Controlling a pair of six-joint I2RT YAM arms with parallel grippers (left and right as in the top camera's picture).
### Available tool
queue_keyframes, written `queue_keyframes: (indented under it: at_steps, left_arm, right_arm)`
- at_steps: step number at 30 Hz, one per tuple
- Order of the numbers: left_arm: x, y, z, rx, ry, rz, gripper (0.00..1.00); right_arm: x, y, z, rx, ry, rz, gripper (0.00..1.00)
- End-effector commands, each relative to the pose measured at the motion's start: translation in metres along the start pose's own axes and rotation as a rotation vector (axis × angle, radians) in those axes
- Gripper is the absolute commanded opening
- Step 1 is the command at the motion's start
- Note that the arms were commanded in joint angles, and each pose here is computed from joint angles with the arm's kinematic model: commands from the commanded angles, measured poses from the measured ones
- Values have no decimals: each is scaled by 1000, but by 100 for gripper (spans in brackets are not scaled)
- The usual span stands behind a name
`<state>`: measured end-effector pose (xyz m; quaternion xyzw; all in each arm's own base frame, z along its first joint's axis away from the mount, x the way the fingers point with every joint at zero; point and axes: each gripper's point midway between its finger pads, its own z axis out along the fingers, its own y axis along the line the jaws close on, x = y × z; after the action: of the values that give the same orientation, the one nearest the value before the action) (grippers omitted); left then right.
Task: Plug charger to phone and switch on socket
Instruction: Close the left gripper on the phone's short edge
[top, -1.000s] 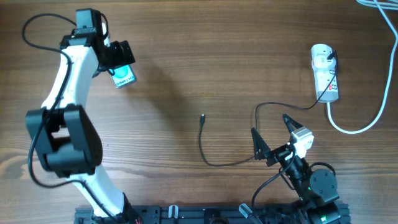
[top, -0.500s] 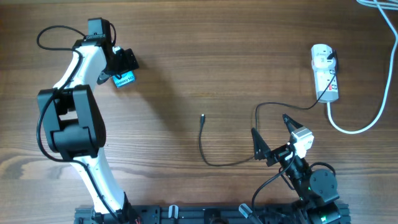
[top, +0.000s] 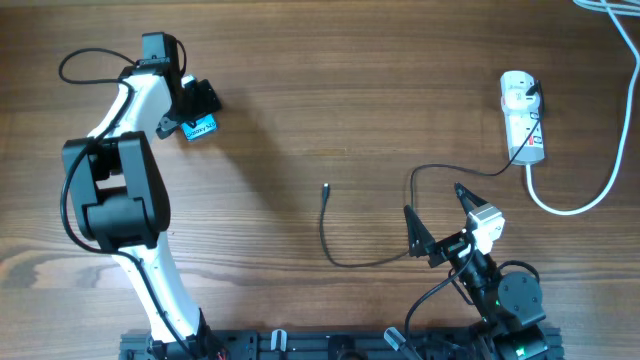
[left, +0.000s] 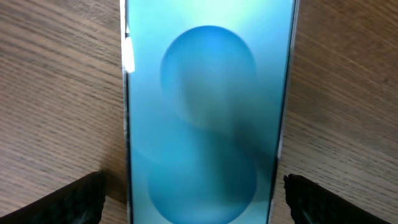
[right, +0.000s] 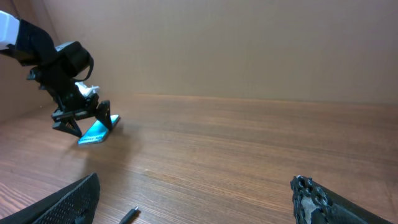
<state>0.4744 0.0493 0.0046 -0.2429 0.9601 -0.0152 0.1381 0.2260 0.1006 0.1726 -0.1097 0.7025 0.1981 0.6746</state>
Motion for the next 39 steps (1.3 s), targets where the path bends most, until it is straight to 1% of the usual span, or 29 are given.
queue_keyframes:
  at_steps: [1, 6, 10, 21, 26, 39]
  left_arm:
    - [10, 16, 18, -42, 61, -42, 91]
    - [27, 26, 29, -73, 131, -42, 88]
    - [28, 32, 29, -108, 131, -33, 85]
    - [32, 31, 28, -102, 155, 167, 84]
    - [35, 32, 27, -106, 170, 181, 83]
    - [40, 20, 27, -87, 179, 281, 76]
  right_arm:
    - [-3, 2, -1, -10, -14, 9, 100]
    - [-3, 2, -1, -10, -14, 10, 100]
    - [-3, 2, -1, -10, -14, 10, 100]
    - [-3, 2, -1, -10, -14, 10, 100]
    - [-3, 2, -1, -10, -14, 10, 100]
    - [-3, 2, -1, -10, -14, 10, 100]
